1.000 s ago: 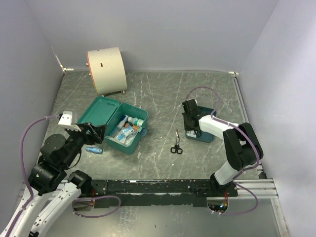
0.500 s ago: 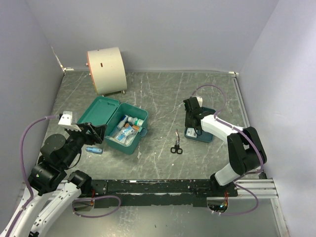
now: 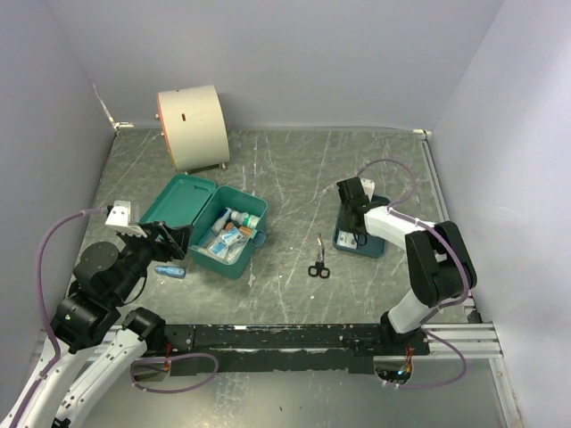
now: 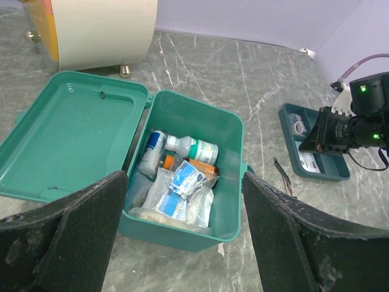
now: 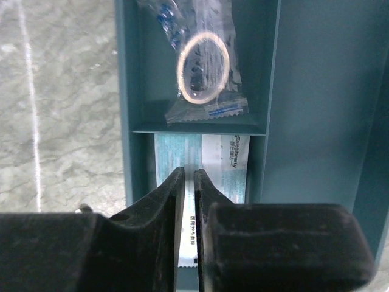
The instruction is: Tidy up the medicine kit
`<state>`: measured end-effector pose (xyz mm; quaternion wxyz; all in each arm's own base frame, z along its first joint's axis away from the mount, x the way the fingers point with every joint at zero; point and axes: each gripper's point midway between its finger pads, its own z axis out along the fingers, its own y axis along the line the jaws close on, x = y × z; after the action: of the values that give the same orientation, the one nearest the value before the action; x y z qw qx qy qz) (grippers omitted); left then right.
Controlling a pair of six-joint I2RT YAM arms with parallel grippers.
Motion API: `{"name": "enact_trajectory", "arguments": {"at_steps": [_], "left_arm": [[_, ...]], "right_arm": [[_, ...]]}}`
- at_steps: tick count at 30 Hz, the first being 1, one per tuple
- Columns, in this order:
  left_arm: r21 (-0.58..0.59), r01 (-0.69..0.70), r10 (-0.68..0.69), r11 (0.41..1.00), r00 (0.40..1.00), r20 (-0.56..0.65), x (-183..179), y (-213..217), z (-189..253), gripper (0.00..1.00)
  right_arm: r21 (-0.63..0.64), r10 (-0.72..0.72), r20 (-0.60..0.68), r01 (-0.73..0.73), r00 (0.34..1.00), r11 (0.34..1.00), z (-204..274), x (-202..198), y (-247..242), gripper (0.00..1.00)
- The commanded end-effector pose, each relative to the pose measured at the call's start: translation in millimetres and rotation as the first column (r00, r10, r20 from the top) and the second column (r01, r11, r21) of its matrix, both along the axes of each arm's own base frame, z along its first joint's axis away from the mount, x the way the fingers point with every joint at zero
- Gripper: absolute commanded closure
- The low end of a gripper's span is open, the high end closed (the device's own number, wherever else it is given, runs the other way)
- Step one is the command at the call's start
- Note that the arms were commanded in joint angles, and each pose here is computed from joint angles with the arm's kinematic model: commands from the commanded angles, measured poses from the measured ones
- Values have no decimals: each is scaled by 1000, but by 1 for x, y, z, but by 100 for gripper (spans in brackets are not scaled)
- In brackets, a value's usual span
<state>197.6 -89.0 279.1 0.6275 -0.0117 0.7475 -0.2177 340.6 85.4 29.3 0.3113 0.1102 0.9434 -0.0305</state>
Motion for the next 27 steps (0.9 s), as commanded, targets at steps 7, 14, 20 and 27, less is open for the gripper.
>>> {"name": "enact_trajectory", "arguments": {"at_steps": [7, 14, 20, 27], "left_arm": [[-7, -9, 9, 1000, 1000, 25, -2, 3, 8, 12], [-12, -7, 7, 1000, 1000, 30, -2, 3, 9, 12], [-13, -9, 9, 1000, 999, 33, -3, 4, 10, 12], [-17, -19, 20, 1000, 999, 39, -4, 7, 12, 13]], "right_arm": [[62, -10, -62, 14, 998, 998, -17, -7, 6, 72], [71, -46, -15, 47, 999, 996, 30, -8, 3, 66], [98, 62, -3, -61, 998, 993, 59, -27, 28, 65], [119, 154, -26, -149, 988, 982, 60, -72, 68, 61]]}}
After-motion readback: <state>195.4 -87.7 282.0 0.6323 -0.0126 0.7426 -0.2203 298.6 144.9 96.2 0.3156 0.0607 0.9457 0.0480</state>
